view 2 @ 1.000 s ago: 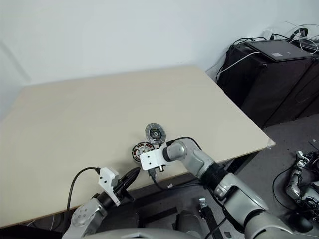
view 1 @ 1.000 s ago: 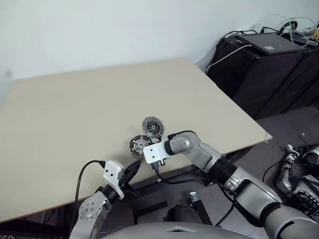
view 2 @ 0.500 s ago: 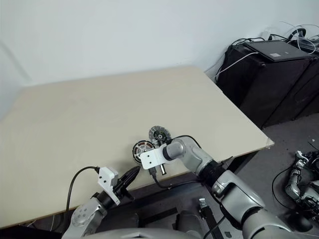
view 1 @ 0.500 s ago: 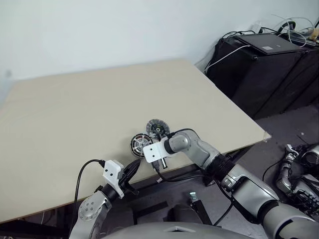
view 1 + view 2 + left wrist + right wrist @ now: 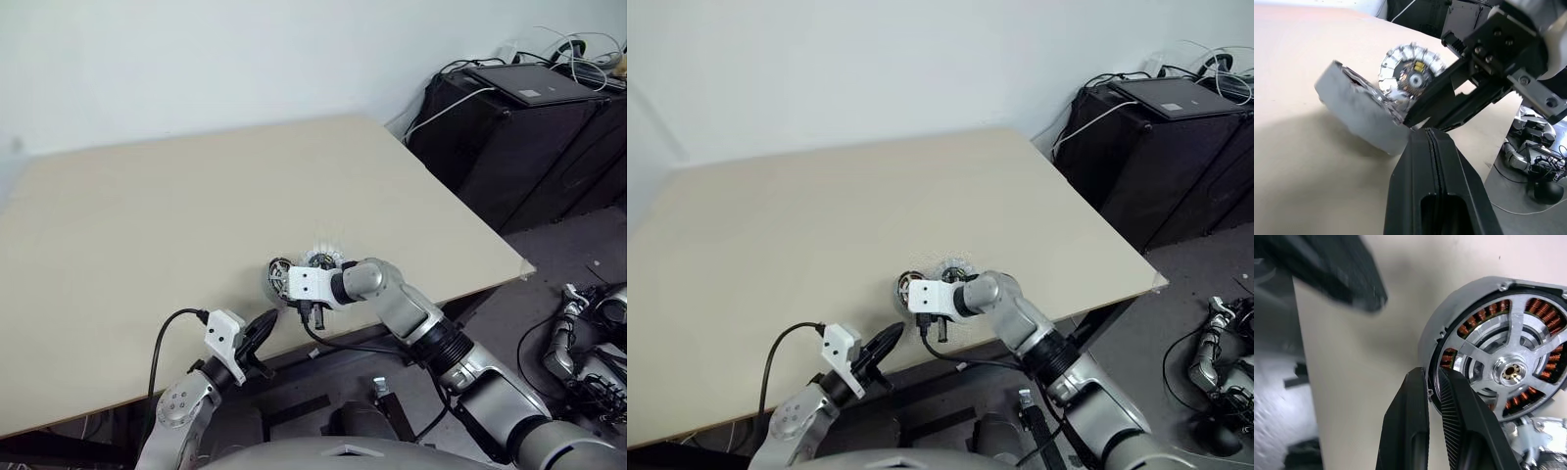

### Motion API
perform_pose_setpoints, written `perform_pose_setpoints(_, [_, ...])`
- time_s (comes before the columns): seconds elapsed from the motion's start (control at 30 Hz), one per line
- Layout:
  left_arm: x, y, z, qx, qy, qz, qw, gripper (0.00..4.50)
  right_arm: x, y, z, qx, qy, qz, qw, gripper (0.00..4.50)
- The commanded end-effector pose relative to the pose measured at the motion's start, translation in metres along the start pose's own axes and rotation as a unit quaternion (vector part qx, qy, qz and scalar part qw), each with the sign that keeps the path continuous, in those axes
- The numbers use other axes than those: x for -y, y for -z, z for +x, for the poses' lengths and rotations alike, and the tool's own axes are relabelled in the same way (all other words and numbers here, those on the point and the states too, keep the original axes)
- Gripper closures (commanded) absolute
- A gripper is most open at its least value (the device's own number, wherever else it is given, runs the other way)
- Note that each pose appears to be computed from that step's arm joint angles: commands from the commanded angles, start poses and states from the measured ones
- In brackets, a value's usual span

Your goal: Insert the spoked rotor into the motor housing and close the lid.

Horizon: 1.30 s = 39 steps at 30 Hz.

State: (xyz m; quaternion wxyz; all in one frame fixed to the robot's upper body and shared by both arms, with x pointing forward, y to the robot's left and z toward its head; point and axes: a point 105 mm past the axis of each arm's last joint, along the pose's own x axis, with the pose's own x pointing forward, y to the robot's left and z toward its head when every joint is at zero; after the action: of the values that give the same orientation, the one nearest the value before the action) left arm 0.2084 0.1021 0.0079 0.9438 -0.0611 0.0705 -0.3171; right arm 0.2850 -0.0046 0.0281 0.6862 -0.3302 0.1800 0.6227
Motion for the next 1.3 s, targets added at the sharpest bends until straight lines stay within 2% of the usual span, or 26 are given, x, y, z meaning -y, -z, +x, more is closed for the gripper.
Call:
perform_pose_setpoints(0.03, [0.005,-0.008,0.004,0.012,0.015,0.007,1.0,4.5,0.01,-0.029,-0.009,0.045,0.023,0.01,0.999,4.39])
perform_pose_setpoints(0.47, [0.003,0.002,0.001,0.004,0.008,-0.002,1.0,4.5,0.007,-0.019,0.008,-0.009,0.016,0.067,0.998,4.39])
perform_pose_setpoints(0.8, [0.0,0.012,0.0,0.003,0.005,-0.006,1.0,4.5,0.013,-0.021,0.025,-0.01,0.036,0.091,0.995,4.39])
perform_pose_setpoints(1.13, [-0.001,0.02,0.0,0.002,0.006,-0.008,1.0,4.5,0.008,-0.053,0.029,0.059,0.023,0.138,0.988,1.27])
perform_pose_setpoints(1.3, [0.002,0.02,0.0,0.004,0.01,-0.008,1.0,4.5,0.009,-0.088,0.018,0.153,0.007,0.193,0.969,1.27])
